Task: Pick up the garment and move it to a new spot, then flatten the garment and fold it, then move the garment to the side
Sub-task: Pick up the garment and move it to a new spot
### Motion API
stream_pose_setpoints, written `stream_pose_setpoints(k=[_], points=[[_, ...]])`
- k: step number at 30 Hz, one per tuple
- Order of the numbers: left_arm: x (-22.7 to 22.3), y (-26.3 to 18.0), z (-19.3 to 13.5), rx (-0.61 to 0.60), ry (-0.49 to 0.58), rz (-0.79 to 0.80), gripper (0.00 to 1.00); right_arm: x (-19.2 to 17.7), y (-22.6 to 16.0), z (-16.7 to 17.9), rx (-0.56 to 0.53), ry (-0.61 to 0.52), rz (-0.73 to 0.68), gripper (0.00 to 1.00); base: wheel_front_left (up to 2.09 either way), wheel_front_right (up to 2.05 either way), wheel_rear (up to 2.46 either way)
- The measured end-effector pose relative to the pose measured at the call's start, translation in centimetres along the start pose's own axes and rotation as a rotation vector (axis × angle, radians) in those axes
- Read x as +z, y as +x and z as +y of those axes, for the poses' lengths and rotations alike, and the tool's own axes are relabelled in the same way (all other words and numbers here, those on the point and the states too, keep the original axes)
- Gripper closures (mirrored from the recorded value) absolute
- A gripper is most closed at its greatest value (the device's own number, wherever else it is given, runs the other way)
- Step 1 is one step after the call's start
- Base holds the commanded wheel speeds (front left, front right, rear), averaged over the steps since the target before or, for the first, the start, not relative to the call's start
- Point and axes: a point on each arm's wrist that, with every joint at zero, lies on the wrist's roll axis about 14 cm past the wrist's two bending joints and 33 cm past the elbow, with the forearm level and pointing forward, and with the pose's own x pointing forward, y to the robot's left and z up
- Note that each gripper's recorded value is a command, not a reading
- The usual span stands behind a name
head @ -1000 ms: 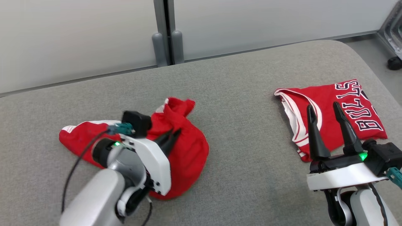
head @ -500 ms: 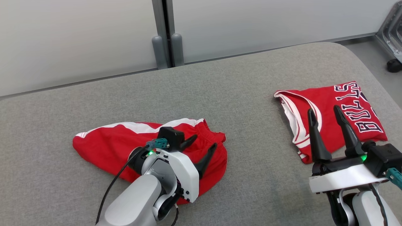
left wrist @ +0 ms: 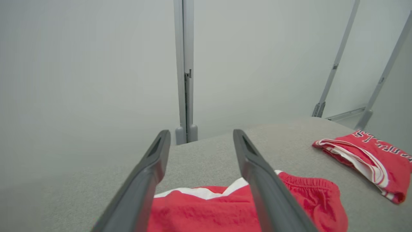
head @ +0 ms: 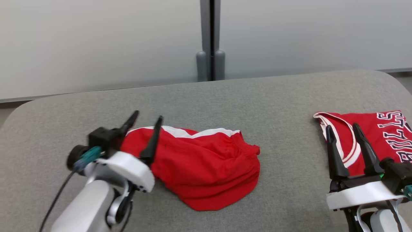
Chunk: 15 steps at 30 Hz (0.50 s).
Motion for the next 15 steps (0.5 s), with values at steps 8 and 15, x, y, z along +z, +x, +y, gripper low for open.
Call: stream_pose_setpoints(k=[8,15], points=[[1.2,-6.3,6.6,0.261,0.007,-0.116,0.0,-0.4,0.1,1.1,0.03,0.008,0.01,0.0,0.0,0.0,0.0],[-0.9,-10.3,8.5,0.418,-0.06,-0.101,0.0,-1.0,-0.3,0.5,0.007,0.011,0.027,0.0,0.0,0.0,0.0]])
